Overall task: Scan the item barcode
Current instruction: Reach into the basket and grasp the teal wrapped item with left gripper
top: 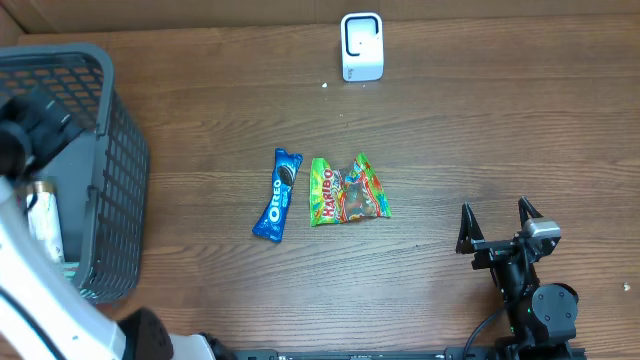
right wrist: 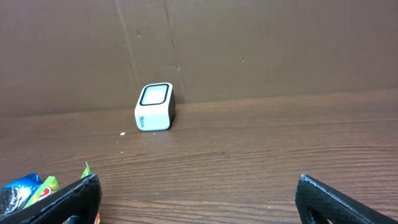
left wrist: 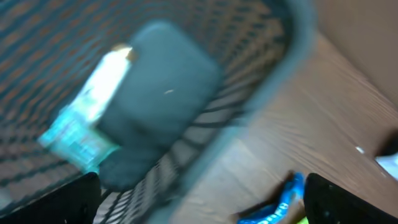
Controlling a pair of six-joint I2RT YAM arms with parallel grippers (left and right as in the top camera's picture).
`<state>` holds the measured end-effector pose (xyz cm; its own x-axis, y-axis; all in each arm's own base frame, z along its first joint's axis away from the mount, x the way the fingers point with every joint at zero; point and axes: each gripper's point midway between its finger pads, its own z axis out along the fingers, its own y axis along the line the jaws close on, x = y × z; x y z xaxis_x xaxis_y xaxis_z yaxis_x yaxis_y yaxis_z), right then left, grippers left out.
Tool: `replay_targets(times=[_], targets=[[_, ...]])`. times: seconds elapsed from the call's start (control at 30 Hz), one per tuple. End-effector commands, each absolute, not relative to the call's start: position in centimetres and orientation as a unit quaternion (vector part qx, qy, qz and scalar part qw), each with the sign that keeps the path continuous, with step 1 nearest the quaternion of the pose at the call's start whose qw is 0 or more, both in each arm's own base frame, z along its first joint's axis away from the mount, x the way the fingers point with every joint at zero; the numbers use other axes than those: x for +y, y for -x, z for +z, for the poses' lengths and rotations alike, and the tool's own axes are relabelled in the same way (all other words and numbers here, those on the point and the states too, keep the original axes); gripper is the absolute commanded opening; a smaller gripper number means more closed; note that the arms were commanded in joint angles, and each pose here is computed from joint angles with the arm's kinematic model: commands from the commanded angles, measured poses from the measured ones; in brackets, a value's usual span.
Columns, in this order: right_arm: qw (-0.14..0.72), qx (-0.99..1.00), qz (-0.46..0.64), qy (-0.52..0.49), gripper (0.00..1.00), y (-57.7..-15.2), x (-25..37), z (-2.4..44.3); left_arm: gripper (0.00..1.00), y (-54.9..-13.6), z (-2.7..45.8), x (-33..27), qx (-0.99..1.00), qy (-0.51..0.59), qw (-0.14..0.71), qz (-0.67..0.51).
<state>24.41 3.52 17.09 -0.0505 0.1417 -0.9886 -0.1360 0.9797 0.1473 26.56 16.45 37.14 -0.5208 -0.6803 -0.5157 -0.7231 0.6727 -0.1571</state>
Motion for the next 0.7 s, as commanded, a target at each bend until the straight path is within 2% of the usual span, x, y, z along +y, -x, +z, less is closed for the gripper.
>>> replay_targets(times=[0.0, 0.1, 0.3, 0.67], targets=[[0.691, 0.715, 0.104, 0.002, 1.00, -24.4, 3.7, 17.0, 0.98, -22.6, 34.6, 18.4, 0.849, 0.472, 0.232, 0.053], [0.691, 0.715, 0.104, 0.002, 1.00, -24.4, 3.7, 17.0, 0.99, -20.6, 31.0, 20.7, 0.829, 0.522, 0.193, 0.057], [0.691, 0.715, 0.104, 0.002, 1.00, -24.4, 3.7, 17.0, 0.98, -19.4, 25.4, 23.9, 0.787, 0.594, 0.165, 0.032], [0.691, 0.715, 0.104, 0.002, 1.00, -24.4, 3.7, 17.0, 0.97, -18.1, 17.4, 26.4, 0.744, 0.652, 0.133, 0.062]])
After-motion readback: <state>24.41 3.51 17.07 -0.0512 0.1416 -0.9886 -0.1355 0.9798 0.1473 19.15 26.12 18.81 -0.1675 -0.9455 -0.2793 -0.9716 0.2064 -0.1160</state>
